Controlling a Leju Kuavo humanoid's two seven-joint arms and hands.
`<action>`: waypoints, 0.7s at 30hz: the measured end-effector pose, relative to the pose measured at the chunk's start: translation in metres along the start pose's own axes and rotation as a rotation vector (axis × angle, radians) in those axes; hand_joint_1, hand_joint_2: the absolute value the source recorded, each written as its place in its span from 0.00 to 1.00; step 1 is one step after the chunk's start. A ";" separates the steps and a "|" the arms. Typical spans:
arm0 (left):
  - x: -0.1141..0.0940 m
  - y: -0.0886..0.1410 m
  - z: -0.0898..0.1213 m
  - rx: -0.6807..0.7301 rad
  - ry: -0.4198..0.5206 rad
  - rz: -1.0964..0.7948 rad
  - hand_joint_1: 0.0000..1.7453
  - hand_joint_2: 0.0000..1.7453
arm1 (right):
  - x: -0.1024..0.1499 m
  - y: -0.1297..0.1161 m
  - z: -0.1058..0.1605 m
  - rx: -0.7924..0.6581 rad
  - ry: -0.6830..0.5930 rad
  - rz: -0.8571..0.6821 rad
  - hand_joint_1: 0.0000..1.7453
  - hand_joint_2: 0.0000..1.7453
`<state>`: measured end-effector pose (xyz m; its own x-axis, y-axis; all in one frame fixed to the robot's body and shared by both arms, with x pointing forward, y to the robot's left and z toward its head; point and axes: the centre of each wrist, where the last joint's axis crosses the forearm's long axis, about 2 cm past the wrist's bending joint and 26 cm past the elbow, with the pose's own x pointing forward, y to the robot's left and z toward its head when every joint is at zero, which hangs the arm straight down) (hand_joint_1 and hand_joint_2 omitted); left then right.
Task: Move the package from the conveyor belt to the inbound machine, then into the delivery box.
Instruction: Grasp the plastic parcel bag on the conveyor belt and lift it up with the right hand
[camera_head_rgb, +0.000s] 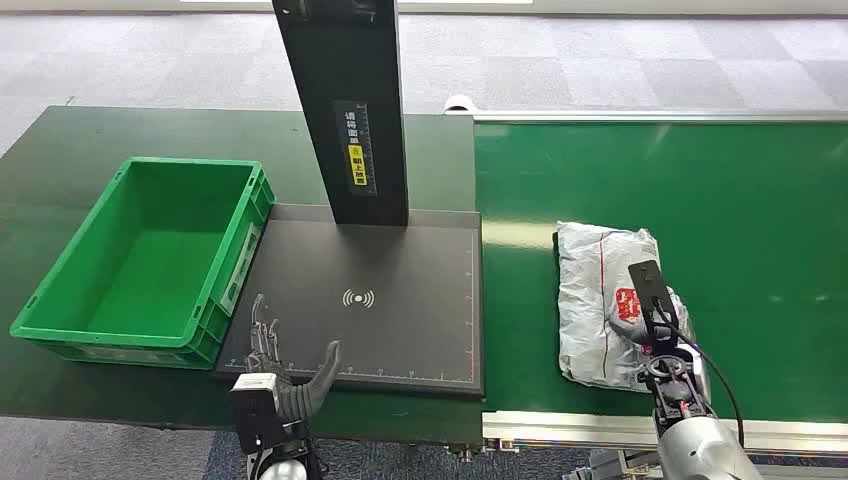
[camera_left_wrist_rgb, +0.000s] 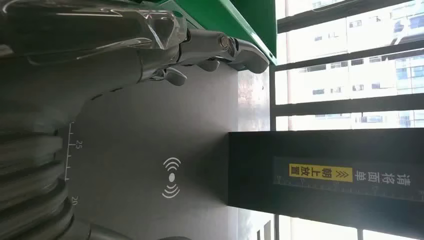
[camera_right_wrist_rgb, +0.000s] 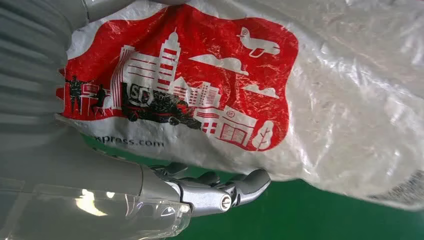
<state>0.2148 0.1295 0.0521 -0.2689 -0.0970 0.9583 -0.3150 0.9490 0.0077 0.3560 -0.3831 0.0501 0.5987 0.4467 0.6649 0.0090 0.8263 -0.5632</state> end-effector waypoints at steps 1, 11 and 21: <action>0.000 0.000 0.000 -0.007 -0.002 0.001 0.00 1.00 | 0.000 0.001 0.000 0.009 0.003 0.000 0.00 1.00; -0.004 0.002 0.006 -0.106 -0.021 0.003 0.00 1.00 | 0.000 0.021 0.005 0.124 0.035 0.031 0.99 1.00; -0.003 0.001 0.006 -0.126 -0.029 0.008 0.00 1.00 | 0.004 0.025 0.005 0.136 0.032 0.029 1.00 1.00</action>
<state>0.2102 0.1286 0.0471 -0.2981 -0.0965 0.9497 -0.1961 0.9799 0.0381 0.3542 -0.3590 0.0415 0.6225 0.4614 0.6321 -0.1156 0.8531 -0.5088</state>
